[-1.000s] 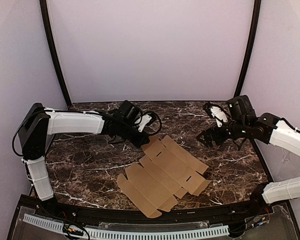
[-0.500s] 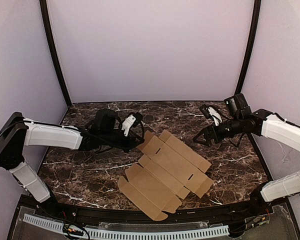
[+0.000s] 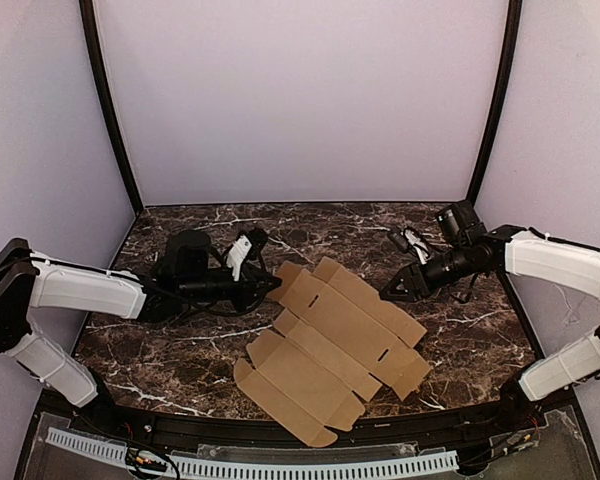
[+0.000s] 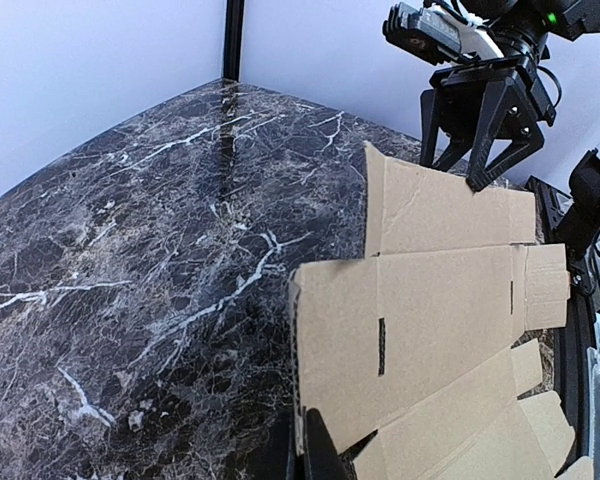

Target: Fold the paper box

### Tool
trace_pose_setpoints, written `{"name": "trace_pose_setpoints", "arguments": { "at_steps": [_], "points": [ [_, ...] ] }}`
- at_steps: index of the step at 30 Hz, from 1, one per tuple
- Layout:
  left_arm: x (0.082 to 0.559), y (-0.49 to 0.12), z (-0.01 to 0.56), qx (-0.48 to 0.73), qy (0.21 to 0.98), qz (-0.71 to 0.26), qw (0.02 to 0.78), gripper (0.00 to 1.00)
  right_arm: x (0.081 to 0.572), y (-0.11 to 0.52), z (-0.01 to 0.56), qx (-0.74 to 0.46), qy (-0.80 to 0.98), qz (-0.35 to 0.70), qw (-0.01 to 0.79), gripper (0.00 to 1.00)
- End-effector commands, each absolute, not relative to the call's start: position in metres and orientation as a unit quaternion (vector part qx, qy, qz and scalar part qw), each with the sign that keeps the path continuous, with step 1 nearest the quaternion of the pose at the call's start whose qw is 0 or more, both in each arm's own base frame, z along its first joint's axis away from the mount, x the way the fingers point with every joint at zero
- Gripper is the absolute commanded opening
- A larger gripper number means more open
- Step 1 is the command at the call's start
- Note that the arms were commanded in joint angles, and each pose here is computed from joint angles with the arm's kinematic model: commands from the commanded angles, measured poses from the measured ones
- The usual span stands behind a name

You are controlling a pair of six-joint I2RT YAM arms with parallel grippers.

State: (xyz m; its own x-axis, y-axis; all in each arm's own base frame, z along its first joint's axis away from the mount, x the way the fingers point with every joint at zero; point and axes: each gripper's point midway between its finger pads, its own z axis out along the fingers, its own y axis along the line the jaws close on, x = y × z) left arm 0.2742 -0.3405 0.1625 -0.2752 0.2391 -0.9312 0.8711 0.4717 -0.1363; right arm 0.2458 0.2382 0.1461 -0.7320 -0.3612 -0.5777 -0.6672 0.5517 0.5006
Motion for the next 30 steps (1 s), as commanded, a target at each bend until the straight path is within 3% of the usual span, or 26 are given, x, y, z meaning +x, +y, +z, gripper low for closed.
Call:
{"name": "trace_pose_setpoints", "arguments": {
  "at_steps": [1, 8, 17, 22, 25, 30],
  "points": [
    [0.271, -0.336, 0.181, 0.384, 0.7, -0.349, 0.492, 0.0, 0.237, 0.248, 0.151, -0.31, 0.834, 0.41, 0.2, 0.47],
    [0.27, -0.329, 0.181, 0.376, 0.702, -0.339, 0.5, 0.0, 0.22, 0.259, 0.161, -0.327, 0.813, 0.441, 0.192, 0.39],
    [0.269, -0.318, 0.182, 0.365, 0.705, -0.328, 0.511, 0.0, 0.206, 0.27, 0.163, -0.345, 0.809, 0.44, 0.184, 0.14],
    [0.267, -0.313, 0.184, 0.361, 0.704, -0.325, 0.518, 0.0, 0.203, 0.272, 0.159, -0.345, 0.813, 0.434, 0.179, 0.1],
    [0.265, -0.31, 0.185, 0.36, 0.703, -0.325, 0.521, 0.0, 0.203, 0.274, 0.16, -0.346, 0.814, 0.431, 0.178, 0.0],
    [0.263, -0.306, 0.186, 0.355, 0.704, -0.322, 0.524, 0.0, 0.203, 0.278, 0.169, -0.354, 0.813, 0.423, 0.189, 0.0]
  ]
}}
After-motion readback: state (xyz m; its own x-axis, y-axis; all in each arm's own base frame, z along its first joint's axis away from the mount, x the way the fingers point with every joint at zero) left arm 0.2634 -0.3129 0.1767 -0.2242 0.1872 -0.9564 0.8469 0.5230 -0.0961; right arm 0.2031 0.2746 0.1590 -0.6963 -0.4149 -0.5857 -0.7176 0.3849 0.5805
